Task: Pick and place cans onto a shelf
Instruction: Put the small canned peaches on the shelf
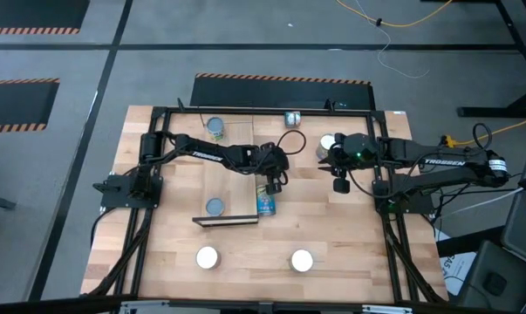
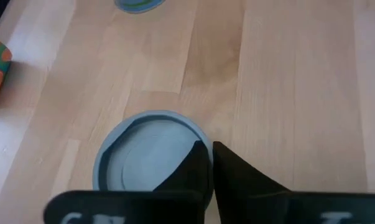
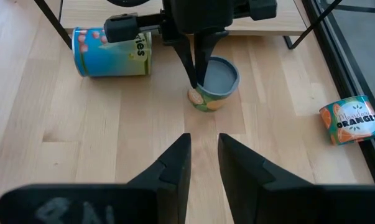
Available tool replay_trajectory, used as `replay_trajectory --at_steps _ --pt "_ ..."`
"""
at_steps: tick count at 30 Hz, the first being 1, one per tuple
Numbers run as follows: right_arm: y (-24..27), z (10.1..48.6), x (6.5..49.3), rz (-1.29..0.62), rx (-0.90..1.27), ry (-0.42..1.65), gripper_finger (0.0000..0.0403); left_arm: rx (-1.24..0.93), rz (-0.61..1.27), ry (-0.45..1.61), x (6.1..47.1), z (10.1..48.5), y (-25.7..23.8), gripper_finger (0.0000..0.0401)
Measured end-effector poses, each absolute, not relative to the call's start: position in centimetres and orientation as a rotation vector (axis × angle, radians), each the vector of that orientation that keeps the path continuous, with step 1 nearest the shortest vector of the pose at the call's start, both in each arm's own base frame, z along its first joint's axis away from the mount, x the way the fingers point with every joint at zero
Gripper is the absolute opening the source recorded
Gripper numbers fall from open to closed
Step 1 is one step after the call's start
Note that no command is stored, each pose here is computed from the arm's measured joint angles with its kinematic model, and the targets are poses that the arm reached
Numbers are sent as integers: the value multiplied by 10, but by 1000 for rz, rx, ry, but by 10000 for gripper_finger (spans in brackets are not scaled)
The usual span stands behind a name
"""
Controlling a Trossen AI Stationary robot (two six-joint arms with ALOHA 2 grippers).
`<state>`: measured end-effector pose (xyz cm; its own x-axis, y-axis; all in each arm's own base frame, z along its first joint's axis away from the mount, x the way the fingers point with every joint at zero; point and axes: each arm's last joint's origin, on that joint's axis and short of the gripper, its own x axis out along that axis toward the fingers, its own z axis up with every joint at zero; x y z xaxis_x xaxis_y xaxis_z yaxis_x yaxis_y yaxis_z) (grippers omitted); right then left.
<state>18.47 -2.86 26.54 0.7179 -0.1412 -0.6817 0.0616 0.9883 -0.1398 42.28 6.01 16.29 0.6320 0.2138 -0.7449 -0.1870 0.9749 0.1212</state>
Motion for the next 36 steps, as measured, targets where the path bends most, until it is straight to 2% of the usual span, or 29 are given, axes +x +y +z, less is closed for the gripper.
replay_trajectory --at_steps 9,19,27,36 --pt "-29 265 185 -112 -110 762 84 9 154 842 417 179 56 5" --pt "-29 265 185 -112 -110 764 84 120 59 793 391 240 37 2" --pt "-29 265 184 -112 -109 766 84 232 43 825 345 294 17 1" --pt "-29 265 184 -112 -110 765 84 249 37 921 280 333 6 1"
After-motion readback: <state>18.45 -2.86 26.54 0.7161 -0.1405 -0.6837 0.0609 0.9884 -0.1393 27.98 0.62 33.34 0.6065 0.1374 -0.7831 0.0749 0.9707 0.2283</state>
